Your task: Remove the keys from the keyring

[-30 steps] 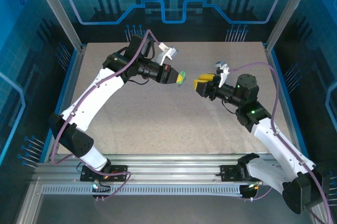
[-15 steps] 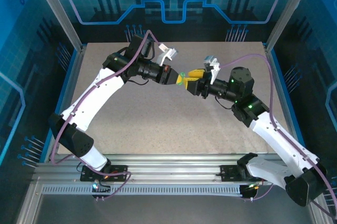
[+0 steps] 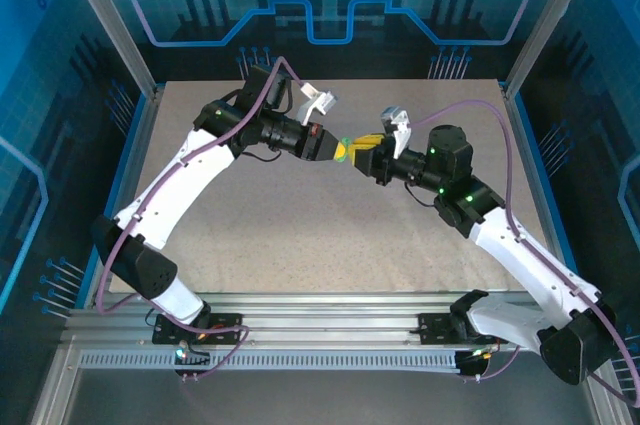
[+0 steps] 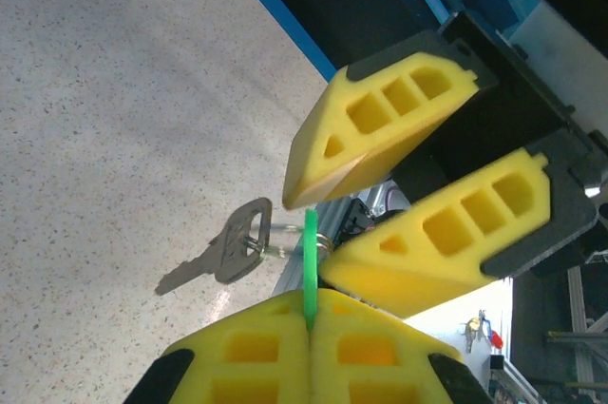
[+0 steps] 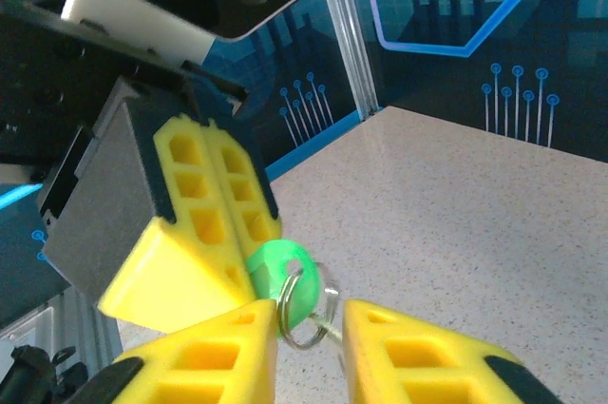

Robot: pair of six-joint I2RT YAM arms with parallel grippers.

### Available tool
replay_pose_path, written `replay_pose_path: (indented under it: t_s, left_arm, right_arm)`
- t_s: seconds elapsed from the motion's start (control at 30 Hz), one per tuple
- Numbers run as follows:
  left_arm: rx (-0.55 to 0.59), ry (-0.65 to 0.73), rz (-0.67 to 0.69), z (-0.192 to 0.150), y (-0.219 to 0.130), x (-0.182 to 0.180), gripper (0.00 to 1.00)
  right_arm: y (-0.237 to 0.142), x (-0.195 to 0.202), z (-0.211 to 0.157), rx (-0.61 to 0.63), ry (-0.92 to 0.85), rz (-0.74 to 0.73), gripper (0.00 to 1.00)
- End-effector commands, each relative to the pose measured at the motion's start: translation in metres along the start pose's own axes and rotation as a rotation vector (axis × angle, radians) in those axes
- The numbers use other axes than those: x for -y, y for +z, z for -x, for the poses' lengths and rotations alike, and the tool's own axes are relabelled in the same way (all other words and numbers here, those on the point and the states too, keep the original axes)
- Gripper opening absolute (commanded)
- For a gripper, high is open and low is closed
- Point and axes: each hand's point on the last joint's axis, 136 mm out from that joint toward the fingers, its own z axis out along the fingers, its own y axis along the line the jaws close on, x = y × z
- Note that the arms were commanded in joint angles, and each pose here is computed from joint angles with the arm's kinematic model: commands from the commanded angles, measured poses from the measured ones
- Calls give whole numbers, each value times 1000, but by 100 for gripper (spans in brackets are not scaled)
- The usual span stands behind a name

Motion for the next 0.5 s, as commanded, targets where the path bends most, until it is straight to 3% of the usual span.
replay_pose_path:
  t_s: [0.0, 0.27, 0.47]
  left_arm:
    - [-3, 32, -74, -6, -10, 22, 0]
    - [-26, 15, -117, -13, -7, 26, 0]
    - [-45, -9, -134, -14, -5, 24, 0]
  right_arm:
    - [-10, 12, 18, 53, -17, -82, 23]
    - [-12, 17, 25, 72, -17, -108, 21]
    - [-17, 20, 17, 57, 25, -90, 33]
